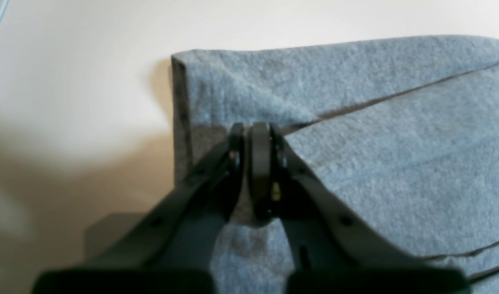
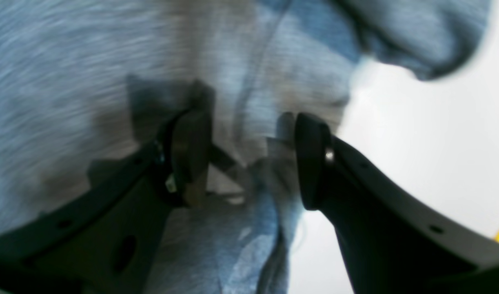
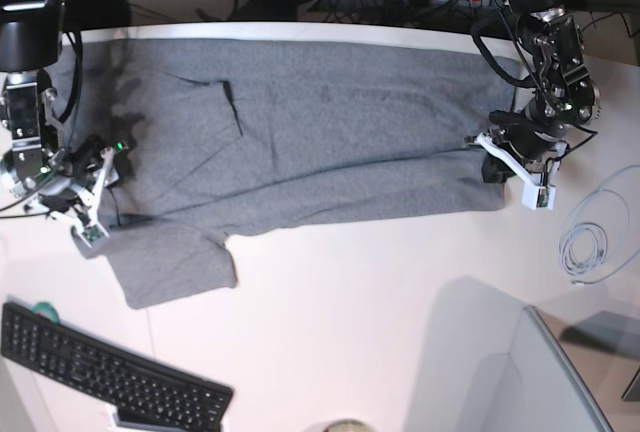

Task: Layout the t-shirt on the table in an organized manner, then fold the t-shirt properly
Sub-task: 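Lower the folded hem and open both grippers, withdrawing the right gripper, then grasp the shirt's folded edge near the sleeve with the right gripper, then hold both shirt ends and pull them apart to straighten the fold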

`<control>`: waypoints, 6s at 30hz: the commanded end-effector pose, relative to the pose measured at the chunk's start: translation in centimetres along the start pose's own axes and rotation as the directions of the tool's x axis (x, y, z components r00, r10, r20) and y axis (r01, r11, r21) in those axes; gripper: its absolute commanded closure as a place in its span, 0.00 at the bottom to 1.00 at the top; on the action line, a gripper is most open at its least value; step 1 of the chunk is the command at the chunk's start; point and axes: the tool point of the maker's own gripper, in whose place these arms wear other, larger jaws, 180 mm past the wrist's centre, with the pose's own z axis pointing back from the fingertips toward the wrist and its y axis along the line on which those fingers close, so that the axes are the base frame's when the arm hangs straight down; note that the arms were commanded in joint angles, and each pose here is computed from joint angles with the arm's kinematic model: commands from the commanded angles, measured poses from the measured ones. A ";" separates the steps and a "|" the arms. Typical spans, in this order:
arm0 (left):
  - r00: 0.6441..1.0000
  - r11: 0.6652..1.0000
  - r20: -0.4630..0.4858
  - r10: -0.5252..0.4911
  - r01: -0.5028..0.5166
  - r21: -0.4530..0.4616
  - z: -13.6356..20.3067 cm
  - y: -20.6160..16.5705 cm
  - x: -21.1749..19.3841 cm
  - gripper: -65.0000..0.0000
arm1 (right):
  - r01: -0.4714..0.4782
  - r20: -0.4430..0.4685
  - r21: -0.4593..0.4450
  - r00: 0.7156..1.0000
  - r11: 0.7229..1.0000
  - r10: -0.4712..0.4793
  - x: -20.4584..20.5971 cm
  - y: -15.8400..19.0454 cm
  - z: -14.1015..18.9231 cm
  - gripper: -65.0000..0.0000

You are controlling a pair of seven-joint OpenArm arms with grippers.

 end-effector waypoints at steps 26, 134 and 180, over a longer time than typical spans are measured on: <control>0.999 1.000 0.050 -0.013 0.012 0.013 0.4 0.9 1.7 1.00 | 0.121 0.052 -0.123 0.992 0.985 -0.115 0.1 -6.4 2.1 0.99; 0.991 0.997 0.109 -0.072 0.068 0.045 1.7 1.9 4.7 1.00 | 0.290 0.144 -0.217 0.954 0.932 -0.263 7.5 -7.5 5.0 1.00; 0.993 0.996 0.081 -0.083 0.079 0.052 2.0 2.4 3.5 1.00 | 0.296 -0.069 -0.090 0.951 0.951 -0.303 0.1 -3.0 1.7 0.57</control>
